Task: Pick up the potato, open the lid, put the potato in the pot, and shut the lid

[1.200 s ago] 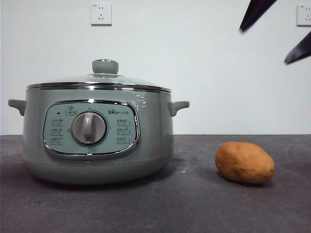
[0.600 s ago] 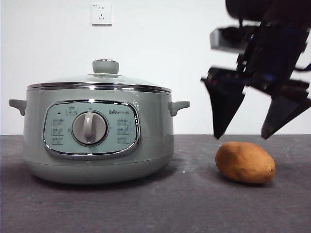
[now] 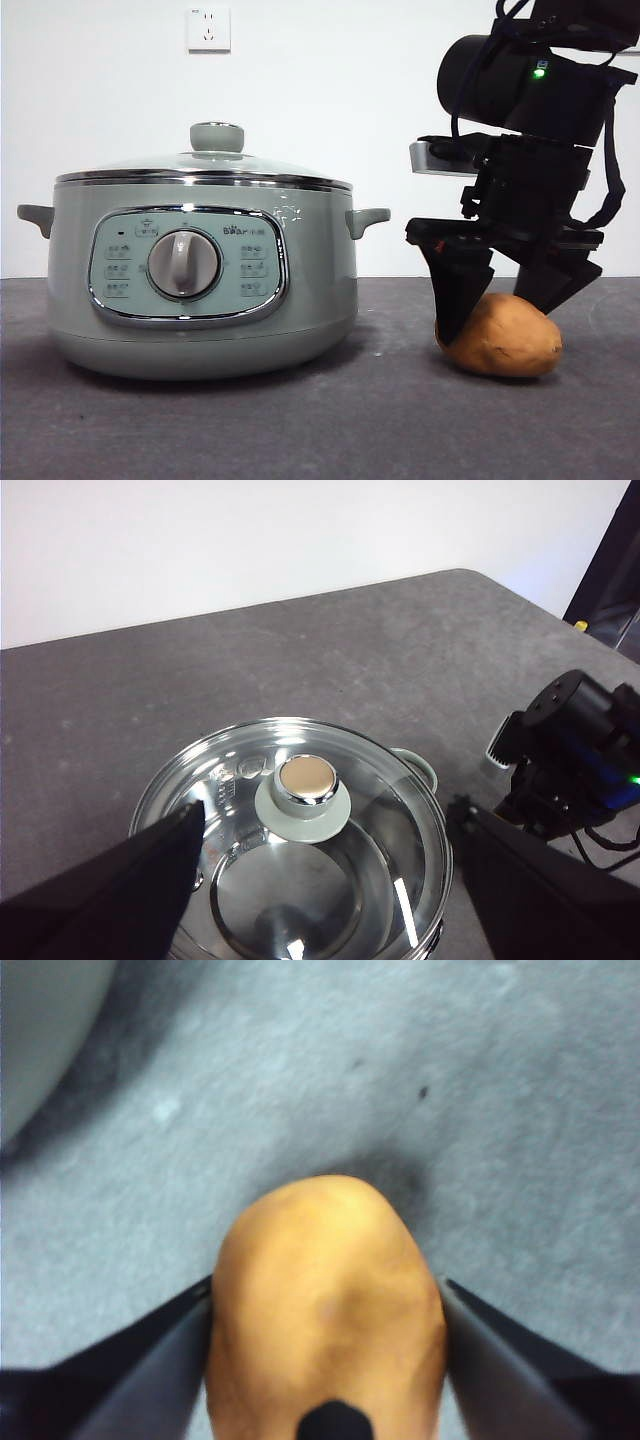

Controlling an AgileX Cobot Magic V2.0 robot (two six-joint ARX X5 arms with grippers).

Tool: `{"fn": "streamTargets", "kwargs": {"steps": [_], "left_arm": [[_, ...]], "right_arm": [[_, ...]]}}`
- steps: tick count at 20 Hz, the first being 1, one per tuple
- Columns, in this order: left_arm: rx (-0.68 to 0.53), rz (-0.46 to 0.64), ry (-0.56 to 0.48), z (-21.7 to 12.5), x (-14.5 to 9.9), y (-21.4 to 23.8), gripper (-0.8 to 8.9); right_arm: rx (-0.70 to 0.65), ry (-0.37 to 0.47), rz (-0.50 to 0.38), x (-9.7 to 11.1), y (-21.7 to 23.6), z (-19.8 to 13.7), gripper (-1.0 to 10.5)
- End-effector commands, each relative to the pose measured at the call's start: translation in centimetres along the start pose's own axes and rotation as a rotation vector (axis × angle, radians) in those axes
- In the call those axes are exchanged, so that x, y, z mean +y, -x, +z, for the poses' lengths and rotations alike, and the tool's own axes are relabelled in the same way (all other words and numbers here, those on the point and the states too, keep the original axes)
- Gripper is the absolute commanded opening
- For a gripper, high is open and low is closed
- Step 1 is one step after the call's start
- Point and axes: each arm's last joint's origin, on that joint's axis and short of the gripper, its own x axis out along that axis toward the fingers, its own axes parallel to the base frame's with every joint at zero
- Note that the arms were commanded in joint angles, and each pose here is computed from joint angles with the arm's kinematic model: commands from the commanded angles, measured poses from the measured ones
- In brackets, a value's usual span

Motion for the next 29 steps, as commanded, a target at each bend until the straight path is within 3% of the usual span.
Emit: {"fn": "streamTargets", "kwargs": {"steps": [1, 9, 15, 19, 29], "left_arm": [[0.002, -0.007, -0.018, 0.1, -0.1, -0.2, 4.08], [0.08, -0.036, -0.017, -0.2, -0.3, -2.7, 4.08], [0.159, -0.058, -0.012, -0.7, -0.1, -8.3, 4.07], [0.186, -0.008, -0.015, -1.4, 0.5, -12.5, 4.07], [0.267, -0.005, -0.014, -3.7, 1.0, -18.1, 4.04]], "right_arm": [[0.001, 0.003, -0.006, -0.1, -0.1, 0.1, -0.2], [-0.013, -0.034, 0.001, -0.2, 3.6, -0.5, -0.1], [-0.083, -0.046, 0.006, -0.5, 10.0, -2.3, -0.1], [-0.183, -0.066, 0.013, -0.7, 13.3, -3.3, -0.1], [-0.242, -0.085, 0.018, -0.8, 15.6, -4.4, -0.1]]}}
